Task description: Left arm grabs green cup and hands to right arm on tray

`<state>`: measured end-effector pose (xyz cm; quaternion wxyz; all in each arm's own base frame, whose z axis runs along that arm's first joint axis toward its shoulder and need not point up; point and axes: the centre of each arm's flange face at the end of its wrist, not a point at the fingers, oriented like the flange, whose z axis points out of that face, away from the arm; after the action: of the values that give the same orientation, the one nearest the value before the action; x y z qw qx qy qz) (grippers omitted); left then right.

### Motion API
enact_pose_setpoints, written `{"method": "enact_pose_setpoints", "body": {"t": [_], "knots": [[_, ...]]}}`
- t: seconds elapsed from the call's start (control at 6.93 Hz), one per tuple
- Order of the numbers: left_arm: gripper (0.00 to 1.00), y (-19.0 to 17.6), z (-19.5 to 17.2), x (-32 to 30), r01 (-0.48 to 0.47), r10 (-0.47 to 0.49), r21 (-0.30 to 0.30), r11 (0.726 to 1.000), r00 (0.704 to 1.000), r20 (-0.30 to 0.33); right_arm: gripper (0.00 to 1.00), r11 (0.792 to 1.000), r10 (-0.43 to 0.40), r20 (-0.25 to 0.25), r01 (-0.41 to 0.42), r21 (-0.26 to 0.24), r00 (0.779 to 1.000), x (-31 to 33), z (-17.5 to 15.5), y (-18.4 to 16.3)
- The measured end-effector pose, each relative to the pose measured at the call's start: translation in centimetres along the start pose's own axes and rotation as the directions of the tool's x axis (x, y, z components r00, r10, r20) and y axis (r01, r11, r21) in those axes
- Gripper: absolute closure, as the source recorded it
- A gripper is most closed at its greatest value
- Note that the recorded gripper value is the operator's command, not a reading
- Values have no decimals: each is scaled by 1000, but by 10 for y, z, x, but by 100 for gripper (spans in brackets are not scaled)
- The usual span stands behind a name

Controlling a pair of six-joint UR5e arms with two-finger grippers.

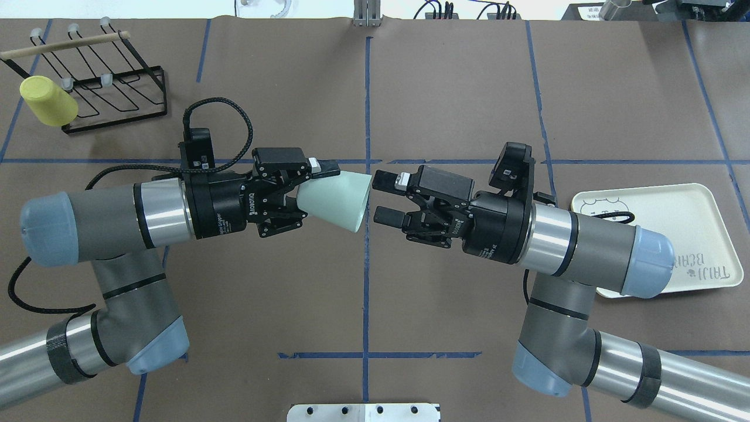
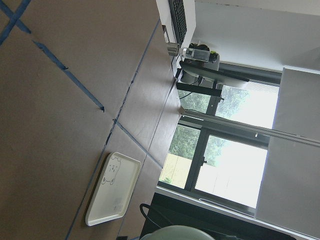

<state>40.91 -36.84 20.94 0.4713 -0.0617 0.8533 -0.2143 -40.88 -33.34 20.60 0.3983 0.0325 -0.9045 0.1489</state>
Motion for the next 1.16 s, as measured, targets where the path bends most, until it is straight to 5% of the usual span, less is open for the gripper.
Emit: {"method": "enact_pose_setpoints", "body": {"t": [0.87,1.01,1.16], "knots": [[41,20,11,-10,21,-21,-21,1000,1000,-2,3,1000,-6,-3,6,21,1000,-2,13,-4],[41,21,11,-11,22,-22,-21,1000,1000,-3,5,1000,-7,-9,8,23,1000,-2,15,-4],[41,22,12,-11,22,-23,-21,1000,1000,-3,18,1000,-8,-11,8,23,1000,-2,16,-3]]}}
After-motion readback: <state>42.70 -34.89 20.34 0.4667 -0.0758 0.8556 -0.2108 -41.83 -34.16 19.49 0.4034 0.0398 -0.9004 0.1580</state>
